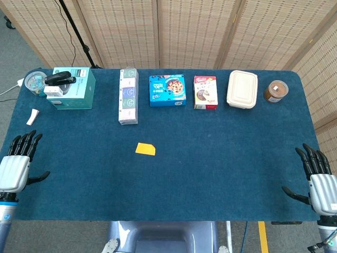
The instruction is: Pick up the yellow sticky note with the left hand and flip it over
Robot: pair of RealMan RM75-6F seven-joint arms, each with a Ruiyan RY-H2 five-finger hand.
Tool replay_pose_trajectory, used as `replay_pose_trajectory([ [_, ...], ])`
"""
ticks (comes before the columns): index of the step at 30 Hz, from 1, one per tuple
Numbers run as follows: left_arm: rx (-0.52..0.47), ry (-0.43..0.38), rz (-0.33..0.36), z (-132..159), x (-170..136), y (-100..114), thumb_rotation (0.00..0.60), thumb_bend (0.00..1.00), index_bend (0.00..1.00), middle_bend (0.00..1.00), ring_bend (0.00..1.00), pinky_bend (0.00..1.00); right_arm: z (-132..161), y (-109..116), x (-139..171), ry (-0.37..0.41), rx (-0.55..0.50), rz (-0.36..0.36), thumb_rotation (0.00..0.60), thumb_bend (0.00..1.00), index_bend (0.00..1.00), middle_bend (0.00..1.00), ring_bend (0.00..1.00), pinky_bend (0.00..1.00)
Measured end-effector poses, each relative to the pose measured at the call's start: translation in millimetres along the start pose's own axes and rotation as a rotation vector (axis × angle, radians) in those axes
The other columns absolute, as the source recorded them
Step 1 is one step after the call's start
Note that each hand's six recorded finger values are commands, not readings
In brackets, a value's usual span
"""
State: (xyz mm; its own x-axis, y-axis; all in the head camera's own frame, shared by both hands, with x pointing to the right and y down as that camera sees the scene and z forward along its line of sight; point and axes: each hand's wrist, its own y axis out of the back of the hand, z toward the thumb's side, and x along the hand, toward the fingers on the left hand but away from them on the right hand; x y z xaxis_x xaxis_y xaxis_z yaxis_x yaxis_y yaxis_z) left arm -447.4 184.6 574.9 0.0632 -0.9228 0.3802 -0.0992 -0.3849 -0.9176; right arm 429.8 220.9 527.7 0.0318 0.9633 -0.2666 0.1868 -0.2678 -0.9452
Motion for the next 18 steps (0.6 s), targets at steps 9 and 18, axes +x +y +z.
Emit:
replay_pose_trajectory([
  [9, -0.012, -0.055, -0.037, 12, 4, -4, 0.6, 0.0, 0.0, 0.0, 0.0, 0.0, -5, 6, -2, -0.027, 0.055, -0.068, 0.6, 0.0, 0.02, 0.0, 0.0, 0.0],
  [18, 0.08, -0.276, -0.122, 83, 52, -5, 0.6, 0.02, 0.0, 0.0, 0.0, 0.0, -3, 12, 1, -0.027, 0.053, -0.074, 0.6, 0.0, 0.02, 0.0, 0.0, 0.0],
])
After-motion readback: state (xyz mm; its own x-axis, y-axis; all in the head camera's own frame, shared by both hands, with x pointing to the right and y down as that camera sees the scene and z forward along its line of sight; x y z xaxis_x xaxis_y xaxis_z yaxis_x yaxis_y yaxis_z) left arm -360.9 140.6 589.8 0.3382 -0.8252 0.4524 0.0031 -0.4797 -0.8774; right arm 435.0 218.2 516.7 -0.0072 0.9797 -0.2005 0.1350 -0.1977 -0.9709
